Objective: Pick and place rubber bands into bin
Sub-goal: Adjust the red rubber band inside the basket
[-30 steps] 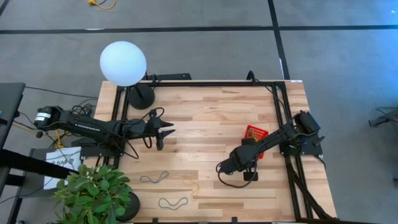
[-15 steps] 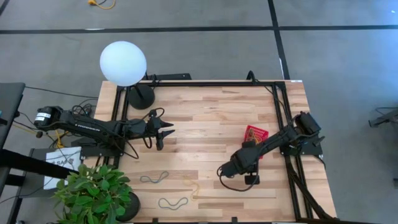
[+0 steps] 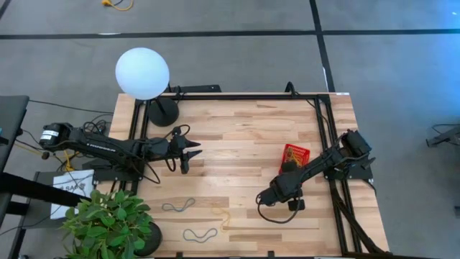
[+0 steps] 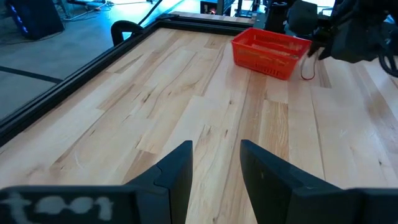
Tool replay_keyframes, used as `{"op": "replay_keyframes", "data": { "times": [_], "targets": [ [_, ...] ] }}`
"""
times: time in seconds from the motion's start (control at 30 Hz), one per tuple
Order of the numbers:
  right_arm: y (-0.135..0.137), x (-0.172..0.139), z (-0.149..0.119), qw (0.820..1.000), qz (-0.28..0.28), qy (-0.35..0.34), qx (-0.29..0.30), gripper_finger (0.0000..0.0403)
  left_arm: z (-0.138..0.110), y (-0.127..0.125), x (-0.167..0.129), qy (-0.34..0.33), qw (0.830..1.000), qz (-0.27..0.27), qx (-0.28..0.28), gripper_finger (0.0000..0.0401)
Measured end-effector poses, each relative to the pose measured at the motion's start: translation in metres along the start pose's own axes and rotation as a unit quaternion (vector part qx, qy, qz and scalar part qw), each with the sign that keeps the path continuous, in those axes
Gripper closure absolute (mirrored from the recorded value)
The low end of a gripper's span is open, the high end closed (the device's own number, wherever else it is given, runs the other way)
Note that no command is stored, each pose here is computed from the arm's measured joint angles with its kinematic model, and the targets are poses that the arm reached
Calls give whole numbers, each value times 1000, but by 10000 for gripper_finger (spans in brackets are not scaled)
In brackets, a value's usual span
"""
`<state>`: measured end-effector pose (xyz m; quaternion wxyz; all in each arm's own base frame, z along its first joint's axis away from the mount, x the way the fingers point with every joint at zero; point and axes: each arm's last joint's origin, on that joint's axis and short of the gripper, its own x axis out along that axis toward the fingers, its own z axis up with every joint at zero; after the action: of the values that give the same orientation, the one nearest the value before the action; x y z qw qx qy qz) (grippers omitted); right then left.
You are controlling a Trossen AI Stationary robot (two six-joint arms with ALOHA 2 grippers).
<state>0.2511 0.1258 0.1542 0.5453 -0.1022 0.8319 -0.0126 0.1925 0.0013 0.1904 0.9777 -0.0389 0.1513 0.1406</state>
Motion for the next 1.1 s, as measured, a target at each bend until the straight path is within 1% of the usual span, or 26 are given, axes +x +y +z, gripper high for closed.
{"op": "replay_keyframes", "data": {
  "times": [0.1,0.2,0.37,0.4,0.5,0.57,0.63,0.7,0.77,0.87,0.97,1.0,1.1],
  "targets": [
    [-2,3,-1,1000,-27,-1,2,305,0,0,0,0,1000,0,0,277],
    [-2,3,0,1000,-21,-3,-7,318,0,0,0,0,1000,0,0,277],
    [-1,4,0,1000,-16,-3,-12,389,0,0,0,0,1000,1,0,277],
    [-1,4,0,1000,-15,-3,-12,395,0,0,0,0,1000,0,0,277],
    [0,3,1,1000,-2,-8,-12,392,0,0,0,0,1000,0,0,277],
    [2,0,5,1000,16,-23,-13,398,0,0,0,0,1000,0,0,277],
    [5,-8,11,998,35,-50,-14,399,0,0,0,0,1000,0,0,277],
    [5,-19,13,997,38,-65,-12,398,0,0,0,0,1000,0,0,277],
    [4,-30,13,997,20,-72,-4,400,0,0,0,0,1000,0,0,277],
    [1,-49,6,998,-13,-62,6,401,0,0,0,0,1000,0,0,277],
    [-7,-70,-10,996,-75,-43,27,401,0,0,0,0,1000,0,1,277],
    [-10,-75,-14,994,-95,-48,37,401,0,0,0,0,1000,0,1,277],
    [-21,-88,-27,985,-111,-121,56,402,0,0,0,0,1000,0,1,277]
  ]
}}
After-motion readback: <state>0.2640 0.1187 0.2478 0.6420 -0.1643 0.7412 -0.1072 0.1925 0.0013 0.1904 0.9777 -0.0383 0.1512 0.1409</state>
